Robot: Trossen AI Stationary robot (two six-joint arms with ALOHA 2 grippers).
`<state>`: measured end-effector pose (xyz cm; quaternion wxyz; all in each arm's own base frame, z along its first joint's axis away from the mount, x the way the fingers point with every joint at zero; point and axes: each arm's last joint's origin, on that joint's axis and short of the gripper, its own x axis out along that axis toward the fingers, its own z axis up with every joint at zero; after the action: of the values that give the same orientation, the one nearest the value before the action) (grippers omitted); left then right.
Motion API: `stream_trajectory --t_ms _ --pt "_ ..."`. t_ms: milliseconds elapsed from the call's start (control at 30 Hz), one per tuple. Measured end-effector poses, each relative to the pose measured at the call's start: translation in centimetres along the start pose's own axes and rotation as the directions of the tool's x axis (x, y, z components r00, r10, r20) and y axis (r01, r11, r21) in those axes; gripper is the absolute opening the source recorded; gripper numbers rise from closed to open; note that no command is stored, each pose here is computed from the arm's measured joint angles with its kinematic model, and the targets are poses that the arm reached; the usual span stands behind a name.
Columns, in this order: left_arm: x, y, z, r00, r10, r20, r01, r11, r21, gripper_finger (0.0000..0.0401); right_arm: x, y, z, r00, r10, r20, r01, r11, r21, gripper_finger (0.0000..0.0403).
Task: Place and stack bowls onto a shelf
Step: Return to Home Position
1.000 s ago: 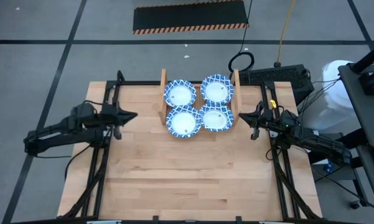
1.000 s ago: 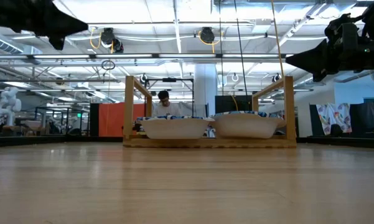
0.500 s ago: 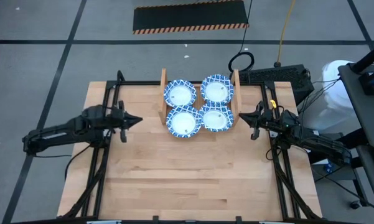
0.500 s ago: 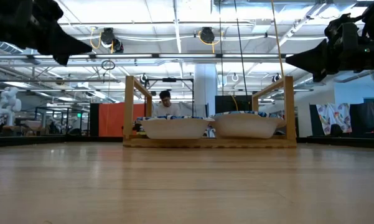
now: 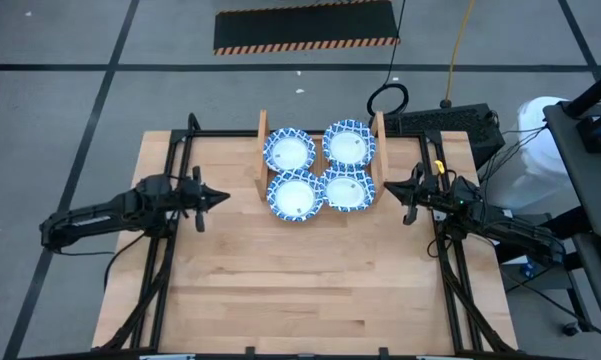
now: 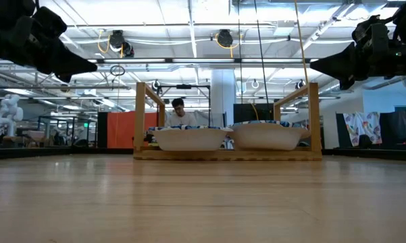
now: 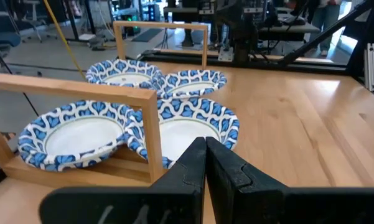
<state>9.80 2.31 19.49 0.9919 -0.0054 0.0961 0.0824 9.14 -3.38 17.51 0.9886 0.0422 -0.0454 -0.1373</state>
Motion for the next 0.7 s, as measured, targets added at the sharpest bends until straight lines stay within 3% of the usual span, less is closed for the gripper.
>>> stream_trajectory --t_ms 700 --pt "-1.9 -0.2 -0.7 1.000 0.000 0.012 -0.001 0.999 0.038 0.0015 0.0 0.0 0.0 1.000 0.001 -0.002 -0.001 1.000 0.007 0.0000"
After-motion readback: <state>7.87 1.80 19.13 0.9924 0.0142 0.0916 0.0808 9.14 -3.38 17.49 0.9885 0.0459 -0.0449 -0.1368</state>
